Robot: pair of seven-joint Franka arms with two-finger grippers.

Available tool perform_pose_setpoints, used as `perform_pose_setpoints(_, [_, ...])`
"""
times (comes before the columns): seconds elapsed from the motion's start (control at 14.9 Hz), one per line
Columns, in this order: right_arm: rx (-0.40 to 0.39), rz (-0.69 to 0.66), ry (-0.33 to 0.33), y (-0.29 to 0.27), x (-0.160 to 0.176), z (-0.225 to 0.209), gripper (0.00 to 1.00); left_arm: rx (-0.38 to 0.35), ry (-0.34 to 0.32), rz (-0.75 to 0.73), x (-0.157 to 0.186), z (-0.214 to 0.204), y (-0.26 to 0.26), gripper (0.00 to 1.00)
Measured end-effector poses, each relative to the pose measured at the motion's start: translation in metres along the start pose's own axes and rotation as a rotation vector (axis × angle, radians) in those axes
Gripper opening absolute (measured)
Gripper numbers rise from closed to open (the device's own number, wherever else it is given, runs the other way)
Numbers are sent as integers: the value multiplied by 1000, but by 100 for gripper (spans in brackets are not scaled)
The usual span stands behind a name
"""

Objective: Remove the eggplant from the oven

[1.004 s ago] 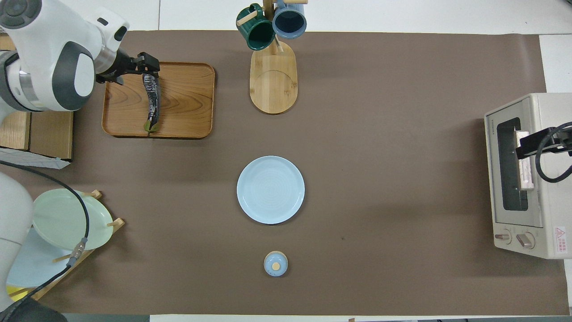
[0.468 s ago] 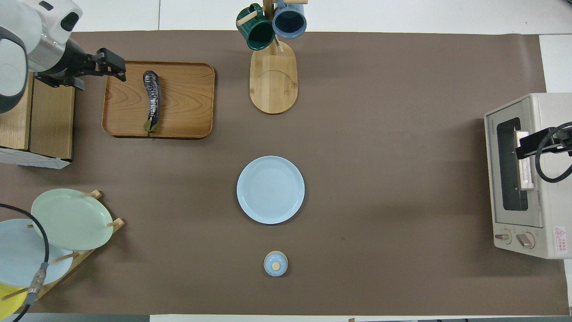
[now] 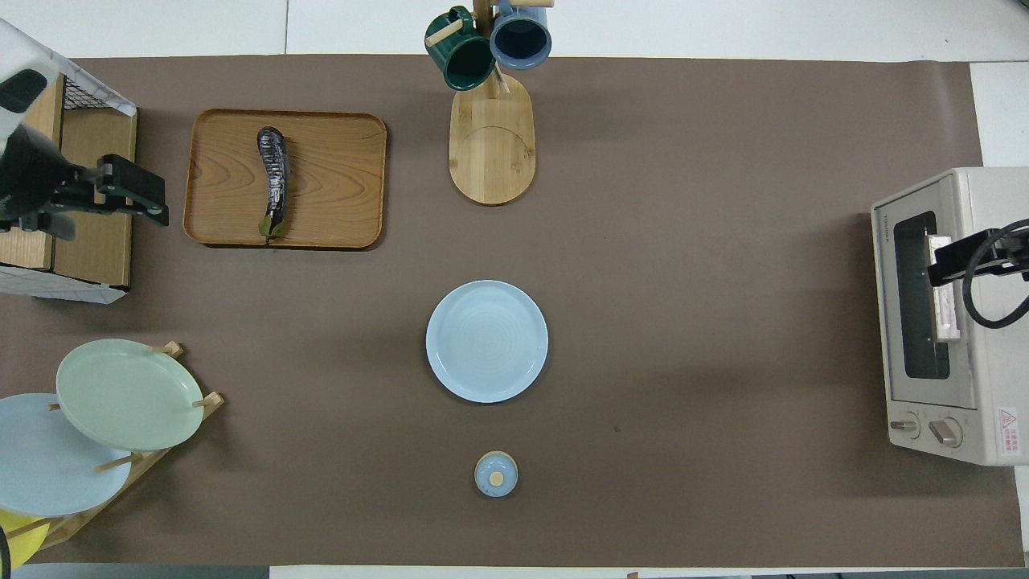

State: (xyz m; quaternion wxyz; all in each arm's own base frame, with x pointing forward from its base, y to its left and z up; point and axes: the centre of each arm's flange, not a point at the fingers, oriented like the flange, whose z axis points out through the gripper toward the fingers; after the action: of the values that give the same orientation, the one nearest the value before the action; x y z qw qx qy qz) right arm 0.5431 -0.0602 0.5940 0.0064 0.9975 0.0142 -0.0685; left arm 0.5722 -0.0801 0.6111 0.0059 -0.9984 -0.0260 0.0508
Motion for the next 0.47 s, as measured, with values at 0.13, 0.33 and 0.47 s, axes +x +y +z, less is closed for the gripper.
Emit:
perform_pose_setpoints(0.13, [0, 0, 0, 0, 0, 0, 100, 16, -45, 13, -18, 19, 0, 100])
perform_pose_setpoints(0.33, [0, 0, 0, 0, 0, 0, 100, 24, -61, 17, -36, 39, -1, 100])
perform_pose_setpoints(0.47, [0, 0, 0, 0, 0, 0, 100, -3, -46, 16, -39, 37, 0, 100])
